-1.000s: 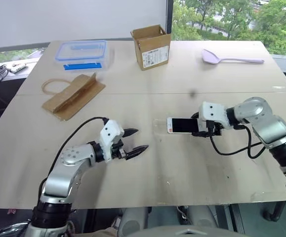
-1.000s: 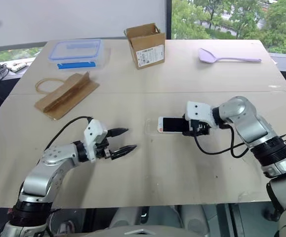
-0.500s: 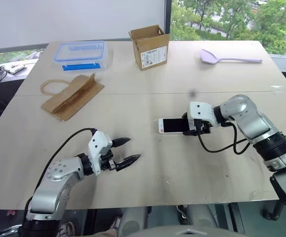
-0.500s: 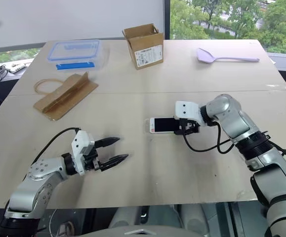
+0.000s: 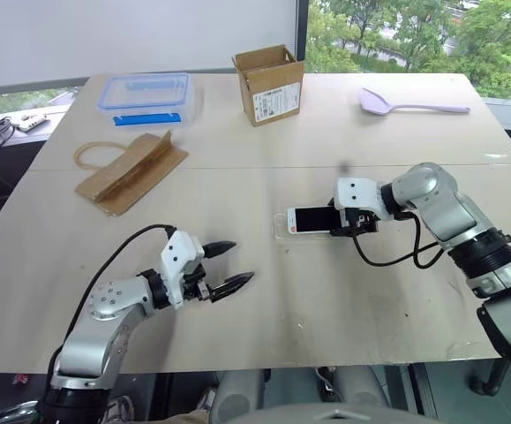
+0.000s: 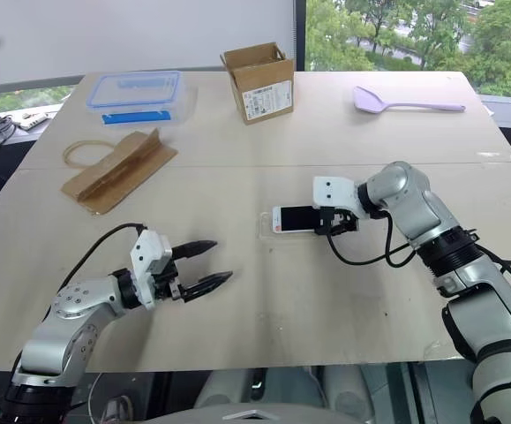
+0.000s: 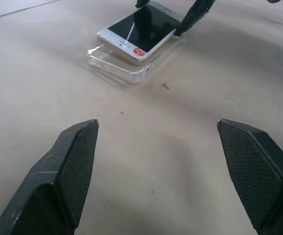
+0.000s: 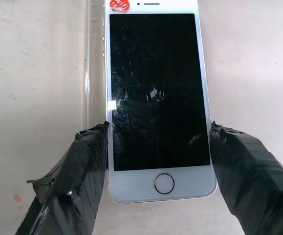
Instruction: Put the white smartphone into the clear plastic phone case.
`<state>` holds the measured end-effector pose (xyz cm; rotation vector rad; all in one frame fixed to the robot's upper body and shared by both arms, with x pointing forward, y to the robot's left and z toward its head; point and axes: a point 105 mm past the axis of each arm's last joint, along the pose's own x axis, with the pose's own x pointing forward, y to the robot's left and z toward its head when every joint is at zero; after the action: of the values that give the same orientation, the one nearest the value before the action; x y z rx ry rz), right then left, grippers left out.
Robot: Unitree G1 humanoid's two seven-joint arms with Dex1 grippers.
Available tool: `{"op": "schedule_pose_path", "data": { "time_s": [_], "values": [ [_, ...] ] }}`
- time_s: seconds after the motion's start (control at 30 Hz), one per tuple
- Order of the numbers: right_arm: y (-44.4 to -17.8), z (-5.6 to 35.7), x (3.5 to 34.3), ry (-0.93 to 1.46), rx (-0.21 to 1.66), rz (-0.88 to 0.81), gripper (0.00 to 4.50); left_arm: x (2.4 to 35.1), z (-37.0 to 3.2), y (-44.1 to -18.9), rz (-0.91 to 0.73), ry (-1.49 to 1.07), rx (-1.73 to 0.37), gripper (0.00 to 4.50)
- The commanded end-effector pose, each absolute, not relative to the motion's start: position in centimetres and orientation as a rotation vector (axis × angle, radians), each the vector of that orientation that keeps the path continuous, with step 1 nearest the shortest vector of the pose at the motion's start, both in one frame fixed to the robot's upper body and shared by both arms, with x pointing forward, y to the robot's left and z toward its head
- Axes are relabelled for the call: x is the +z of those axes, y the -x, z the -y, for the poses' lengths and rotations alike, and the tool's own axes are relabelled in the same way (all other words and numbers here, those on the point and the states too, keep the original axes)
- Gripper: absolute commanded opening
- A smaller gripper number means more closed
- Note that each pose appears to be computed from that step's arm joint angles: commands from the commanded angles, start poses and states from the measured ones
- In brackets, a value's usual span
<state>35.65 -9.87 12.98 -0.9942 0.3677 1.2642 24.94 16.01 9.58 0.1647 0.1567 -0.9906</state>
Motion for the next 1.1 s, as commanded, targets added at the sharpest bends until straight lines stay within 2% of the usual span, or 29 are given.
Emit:
{"op": "schedule_pose_path", "data": {
  "time_s": [0.03, 0.47, 1.1],
  "values": [
    [-35.3, 10.3, 13.4, 1.018, 1.256, -0.385, 2.88, 10.1, -15.9, -25.1, -0.125, -0.188, -0.993, 3.96],
    [-34.1, 10.1, 14.3, 1.005, 1.266, -0.414, 2.88, 9.7, -15.9, -25.6, -0.127, -0.207, -0.993, 3.96],
    [-33.2, 10.5, 13.9, 1.042, 1.273, -0.450, 2.88, 9.5, -15.6, -25.8, -0.128, -0.208, -1.003, 3.96]
  ]
}}
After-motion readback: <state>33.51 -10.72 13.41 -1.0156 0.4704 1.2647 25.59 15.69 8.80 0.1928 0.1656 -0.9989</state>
